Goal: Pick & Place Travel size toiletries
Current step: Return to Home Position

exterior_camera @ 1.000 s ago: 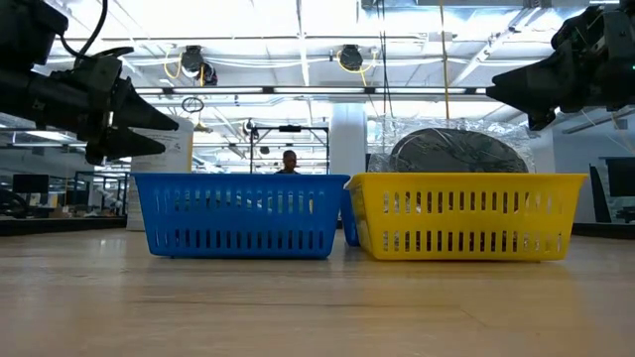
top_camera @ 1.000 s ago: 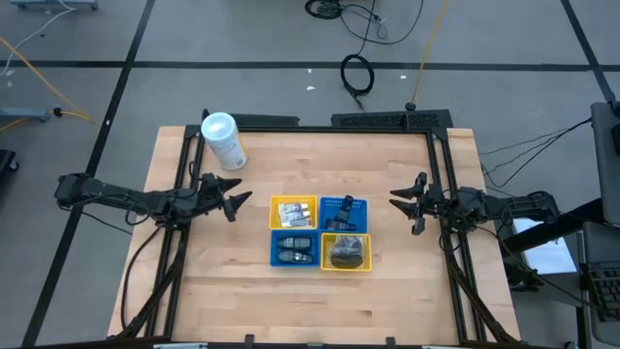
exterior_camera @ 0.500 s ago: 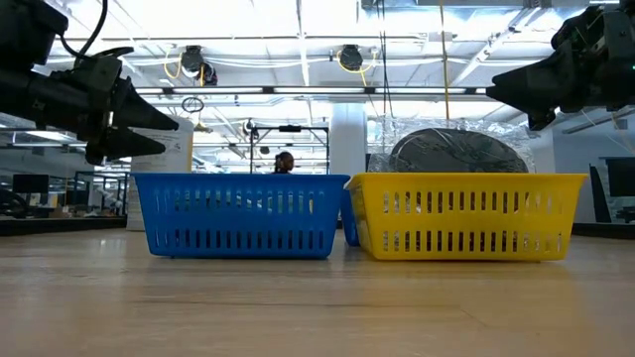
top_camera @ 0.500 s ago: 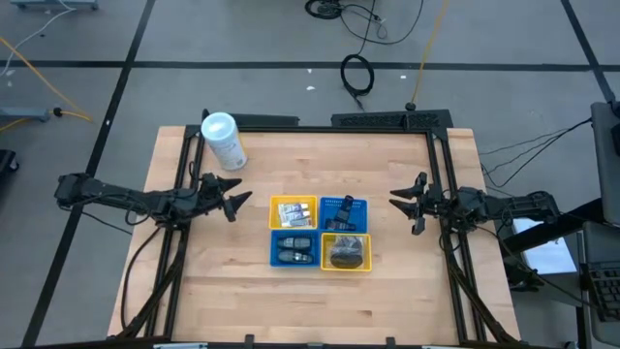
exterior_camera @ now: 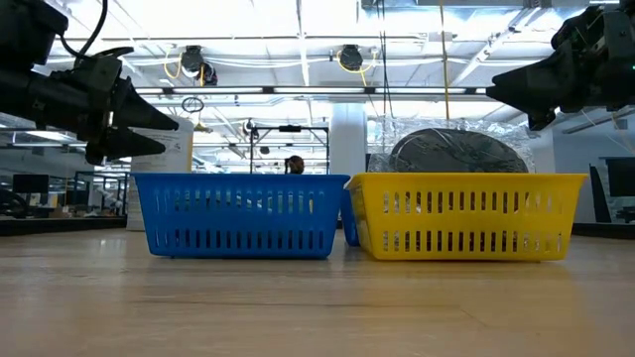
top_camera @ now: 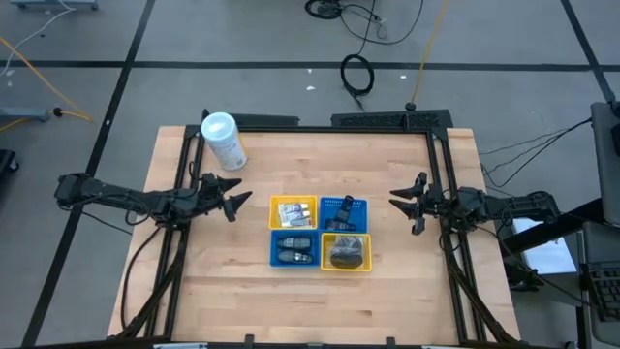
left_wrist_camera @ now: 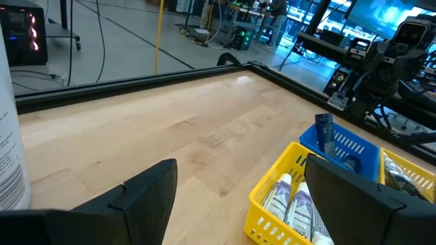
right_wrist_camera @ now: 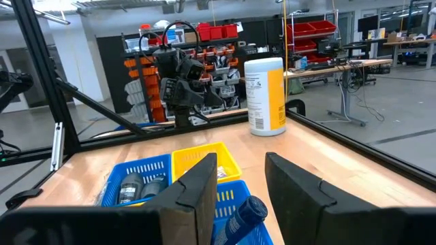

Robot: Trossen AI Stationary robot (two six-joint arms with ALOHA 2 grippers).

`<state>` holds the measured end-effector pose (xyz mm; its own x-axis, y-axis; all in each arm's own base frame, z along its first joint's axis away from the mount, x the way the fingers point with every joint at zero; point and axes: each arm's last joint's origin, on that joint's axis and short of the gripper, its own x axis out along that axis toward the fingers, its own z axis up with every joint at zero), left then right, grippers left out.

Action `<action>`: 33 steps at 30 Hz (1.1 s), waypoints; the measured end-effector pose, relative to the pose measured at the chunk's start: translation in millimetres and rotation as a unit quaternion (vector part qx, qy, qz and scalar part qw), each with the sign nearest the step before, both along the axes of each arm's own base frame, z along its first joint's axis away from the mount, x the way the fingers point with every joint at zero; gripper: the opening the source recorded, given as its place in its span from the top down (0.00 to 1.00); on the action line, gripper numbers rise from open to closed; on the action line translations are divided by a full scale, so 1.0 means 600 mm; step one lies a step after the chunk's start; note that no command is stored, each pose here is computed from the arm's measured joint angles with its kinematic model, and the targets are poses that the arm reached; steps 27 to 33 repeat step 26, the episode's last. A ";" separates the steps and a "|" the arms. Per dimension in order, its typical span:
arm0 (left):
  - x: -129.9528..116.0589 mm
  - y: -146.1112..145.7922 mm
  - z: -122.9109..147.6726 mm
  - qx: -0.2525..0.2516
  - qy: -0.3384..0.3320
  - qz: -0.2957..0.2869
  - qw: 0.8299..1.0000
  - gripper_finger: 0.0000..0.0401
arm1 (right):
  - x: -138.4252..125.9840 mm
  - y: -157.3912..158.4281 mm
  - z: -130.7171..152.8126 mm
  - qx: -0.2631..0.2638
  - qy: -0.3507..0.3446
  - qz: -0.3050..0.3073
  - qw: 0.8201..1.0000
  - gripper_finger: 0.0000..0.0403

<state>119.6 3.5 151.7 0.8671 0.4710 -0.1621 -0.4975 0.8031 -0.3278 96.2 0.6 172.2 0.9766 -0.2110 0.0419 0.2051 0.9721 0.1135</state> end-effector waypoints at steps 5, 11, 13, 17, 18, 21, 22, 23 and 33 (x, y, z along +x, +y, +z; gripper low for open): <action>0.000 0.000 0.000 0.000 0.000 0.000 1.000 0.22 | 0.000 0.000 0.000 0.000 0.000 0.000 1.000 0.71; 0.000 0.000 0.000 0.000 0.000 0.000 1.000 0.21 | 0.000 0.000 0.000 0.000 0.000 0.000 1.000 0.71; 0.000 0.000 0.000 0.000 0.000 0.000 1.000 0.20 | 0.000 0.000 0.000 0.000 0.000 0.000 1.000 0.71; 0.000 0.000 0.000 0.000 0.000 0.000 1.000 0.20 | 0.000 0.000 0.000 0.000 0.000 0.000 1.000 0.71; 0.000 0.000 0.000 0.000 0.000 0.000 1.000 0.21 | 0.000 0.000 0.000 0.000 0.000 0.000 1.000 0.71; 0.000 0.000 0.000 0.000 0.000 0.000 1.000 0.22 | 0.000 0.000 0.000 0.000 0.000 0.000 1.000 0.71; 0.000 0.000 0.000 0.000 0.000 0.000 1.000 0.22 | 0.000 0.000 0.000 0.000 0.000 0.000 1.000 0.71; 0.000 0.000 0.000 0.000 0.000 0.000 1.000 0.22 | 0.000 0.000 0.000 0.000 0.000 0.000 1.000 0.71; 0.000 0.000 0.000 0.000 0.000 0.000 1.000 0.21 | 0.000 0.000 0.000 0.000 0.000 0.000 1.000 0.71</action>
